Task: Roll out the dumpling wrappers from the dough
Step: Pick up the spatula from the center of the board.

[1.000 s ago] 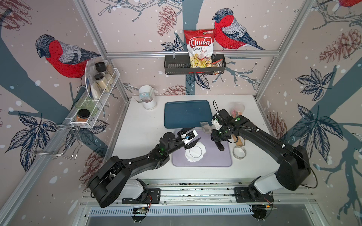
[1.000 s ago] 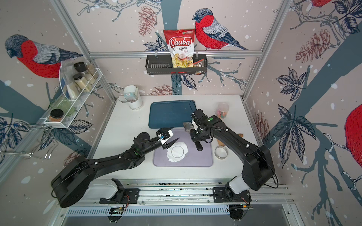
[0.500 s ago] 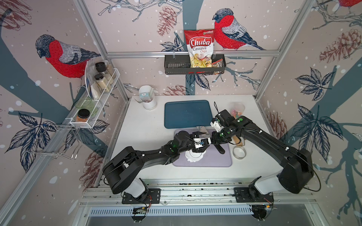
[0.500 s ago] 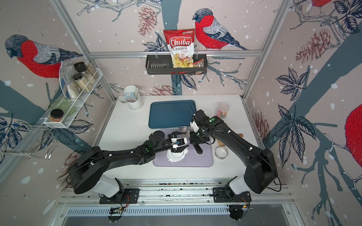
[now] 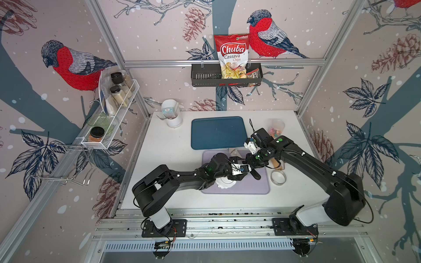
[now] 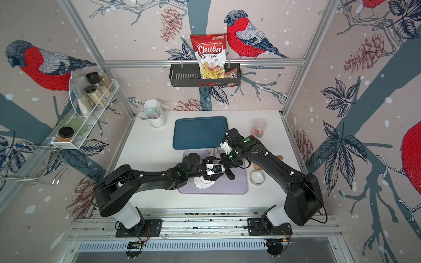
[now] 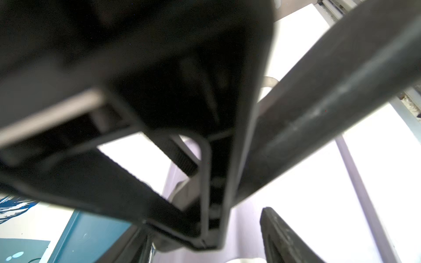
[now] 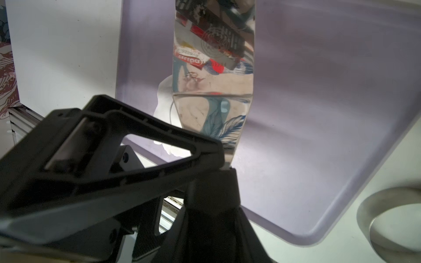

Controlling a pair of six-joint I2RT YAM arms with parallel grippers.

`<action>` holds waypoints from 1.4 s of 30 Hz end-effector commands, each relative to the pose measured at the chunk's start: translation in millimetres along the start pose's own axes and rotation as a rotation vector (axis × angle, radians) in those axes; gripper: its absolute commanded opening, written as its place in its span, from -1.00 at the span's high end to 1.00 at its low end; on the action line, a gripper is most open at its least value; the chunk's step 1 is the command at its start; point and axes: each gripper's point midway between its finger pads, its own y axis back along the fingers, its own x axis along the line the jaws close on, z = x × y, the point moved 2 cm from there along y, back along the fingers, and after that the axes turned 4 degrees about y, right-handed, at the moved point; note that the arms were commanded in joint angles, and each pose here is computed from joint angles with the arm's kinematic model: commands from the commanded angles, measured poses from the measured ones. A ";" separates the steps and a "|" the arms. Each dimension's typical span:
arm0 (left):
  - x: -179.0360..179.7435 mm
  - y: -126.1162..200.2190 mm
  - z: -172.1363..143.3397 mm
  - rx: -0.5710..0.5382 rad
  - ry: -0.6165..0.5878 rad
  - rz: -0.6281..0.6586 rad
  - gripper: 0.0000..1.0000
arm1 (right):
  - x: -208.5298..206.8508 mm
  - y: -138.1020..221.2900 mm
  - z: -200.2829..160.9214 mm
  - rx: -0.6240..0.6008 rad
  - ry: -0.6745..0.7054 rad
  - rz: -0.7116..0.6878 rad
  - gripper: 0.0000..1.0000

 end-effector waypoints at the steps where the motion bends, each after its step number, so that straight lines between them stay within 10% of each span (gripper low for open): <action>1: 25.3 -3.6 21.0 -0.074 0.032 0.112 -0.36 | 9.2 -0.4 -5.5 0.016 0.025 0.058 0.75; 20: 69.1 19.7 51.1 -0.272 0.170 0.357 0.83 | 1.4 6.8 0.1 -0.036 -0.011 0.046 0.72; 29: 81.5 34.2 53.9 -0.284 0.170 0.393 1.00 | 1.6 42.4 34.0 -0.188 -0.022 -0.013 -0.07; 42: 122.3 75.0 54.7 -0.320 0.374 0.506 1.00 | 16.5 191.0 106.0 -0.928 -0.010 0.047 -0.69</action>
